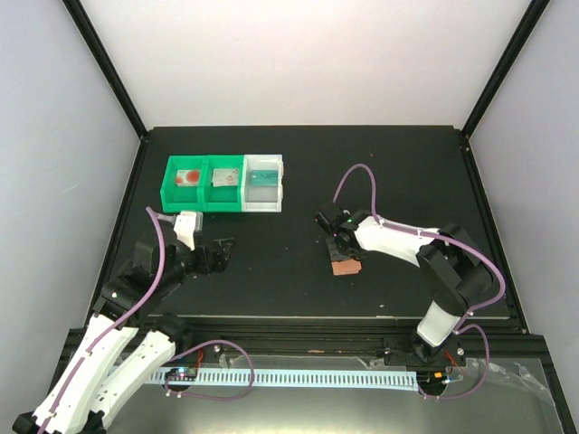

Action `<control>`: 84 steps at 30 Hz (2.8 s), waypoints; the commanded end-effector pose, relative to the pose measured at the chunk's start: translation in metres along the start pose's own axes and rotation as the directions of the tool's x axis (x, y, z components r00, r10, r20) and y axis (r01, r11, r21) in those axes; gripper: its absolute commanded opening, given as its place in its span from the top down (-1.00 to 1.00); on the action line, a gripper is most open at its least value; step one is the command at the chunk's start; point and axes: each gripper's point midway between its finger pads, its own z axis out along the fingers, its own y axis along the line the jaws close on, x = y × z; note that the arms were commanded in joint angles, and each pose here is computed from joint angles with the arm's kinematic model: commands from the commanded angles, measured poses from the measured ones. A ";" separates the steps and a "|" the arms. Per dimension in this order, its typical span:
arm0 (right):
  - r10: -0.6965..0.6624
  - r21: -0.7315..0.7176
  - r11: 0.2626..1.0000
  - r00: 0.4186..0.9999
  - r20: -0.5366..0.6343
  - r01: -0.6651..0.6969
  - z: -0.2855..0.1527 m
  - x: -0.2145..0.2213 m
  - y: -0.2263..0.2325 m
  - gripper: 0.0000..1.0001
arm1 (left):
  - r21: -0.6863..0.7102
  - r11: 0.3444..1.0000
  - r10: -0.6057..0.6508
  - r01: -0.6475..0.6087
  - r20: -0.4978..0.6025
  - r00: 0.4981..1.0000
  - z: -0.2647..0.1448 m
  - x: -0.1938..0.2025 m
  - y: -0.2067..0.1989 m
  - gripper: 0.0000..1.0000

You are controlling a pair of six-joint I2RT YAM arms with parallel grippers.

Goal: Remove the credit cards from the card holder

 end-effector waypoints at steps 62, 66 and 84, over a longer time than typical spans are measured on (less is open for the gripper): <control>0.155 -0.858 0.507 0.970 0.189 0.086 -0.208 -0.017 0.168 0.98 | 0.426 0.709 -0.395 0.562 -0.420 0.817 0.061 0.063 -0.074 0.10; 0.141 -0.848 0.524 0.974 0.175 0.077 -0.197 -0.014 0.170 0.98 | 0.421 0.708 -0.395 0.568 -0.431 0.812 0.064 0.068 -0.072 0.55; 0.108 -0.787 0.612 0.977 0.182 0.079 -0.164 0.010 0.149 0.98 | 0.312 0.771 -0.364 0.555 -0.498 0.787 0.085 0.100 -0.056 0.94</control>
